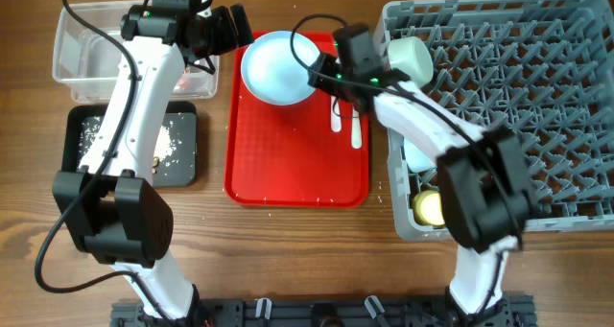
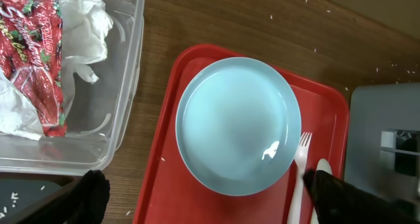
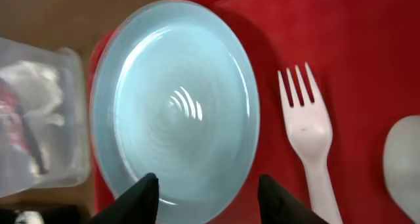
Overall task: Sort waste into correct bins and load items into the dishwasher rack
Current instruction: 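Grip the plate's edge with the right gripper and tilt it up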
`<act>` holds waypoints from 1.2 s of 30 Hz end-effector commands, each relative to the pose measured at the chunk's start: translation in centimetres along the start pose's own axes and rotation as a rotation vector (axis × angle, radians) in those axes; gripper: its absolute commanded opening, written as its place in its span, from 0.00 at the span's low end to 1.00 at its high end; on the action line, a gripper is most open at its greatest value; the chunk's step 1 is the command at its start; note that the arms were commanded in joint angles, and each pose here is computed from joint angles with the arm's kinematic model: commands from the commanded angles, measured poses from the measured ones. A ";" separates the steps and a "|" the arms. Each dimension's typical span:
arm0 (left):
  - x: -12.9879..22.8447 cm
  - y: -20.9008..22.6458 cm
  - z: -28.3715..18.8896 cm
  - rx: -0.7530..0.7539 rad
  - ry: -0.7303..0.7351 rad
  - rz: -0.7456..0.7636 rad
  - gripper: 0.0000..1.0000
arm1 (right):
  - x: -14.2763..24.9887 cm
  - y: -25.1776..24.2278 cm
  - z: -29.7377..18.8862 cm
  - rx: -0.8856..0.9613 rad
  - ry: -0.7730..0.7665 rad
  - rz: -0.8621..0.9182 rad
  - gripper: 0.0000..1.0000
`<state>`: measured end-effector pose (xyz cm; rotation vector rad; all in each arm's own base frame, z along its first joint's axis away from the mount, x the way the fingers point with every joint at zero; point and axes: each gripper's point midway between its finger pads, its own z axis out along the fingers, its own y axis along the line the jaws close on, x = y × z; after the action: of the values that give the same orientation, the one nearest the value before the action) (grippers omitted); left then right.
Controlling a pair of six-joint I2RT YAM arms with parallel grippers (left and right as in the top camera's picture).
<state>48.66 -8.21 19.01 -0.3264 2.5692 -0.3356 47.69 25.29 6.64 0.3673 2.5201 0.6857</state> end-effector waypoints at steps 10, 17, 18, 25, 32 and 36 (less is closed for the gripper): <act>-0.7 -0.4 -0.8 0.009 -0.026 -0.002 1.00 | 1.5 -0.6 4.1 0.173 0.062 -0.082 0.38; -0.7 -0.4 -0.8 0.009 -0.026 -0.002 1.00 | 2.5 -1.9 3.8 0.230 0.101 -0.088 0.37; -0.6 -0.4 -0.8 0.009 -0.025 -0.002 1.00 | 2.7 -2.0 3.6 0.232 0.118 -0.100 0.36; -0.7 -0.4 -0.8 0.009 -0.026 -0.002 1.00 | -0.4 1.9 -1.5 0.171 0.053 -0.137 0.34; -0.7 -0.4 -0.8 0.009 -0.026 -0.002 1.00 | 1.0 -2.2 -1.9 0.348 0.079 -0.089 0.34; -0.7 -0.4 -0.8 0.009 -0.025 -0.002 1.00 | 2.0 -3.5 -0.6 0.378 0.107 -0.073 0.33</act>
<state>48.65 -8.21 19.01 -0.3265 2.5695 -0.3355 45.28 23.78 6.52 0.3160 2.7285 0.2671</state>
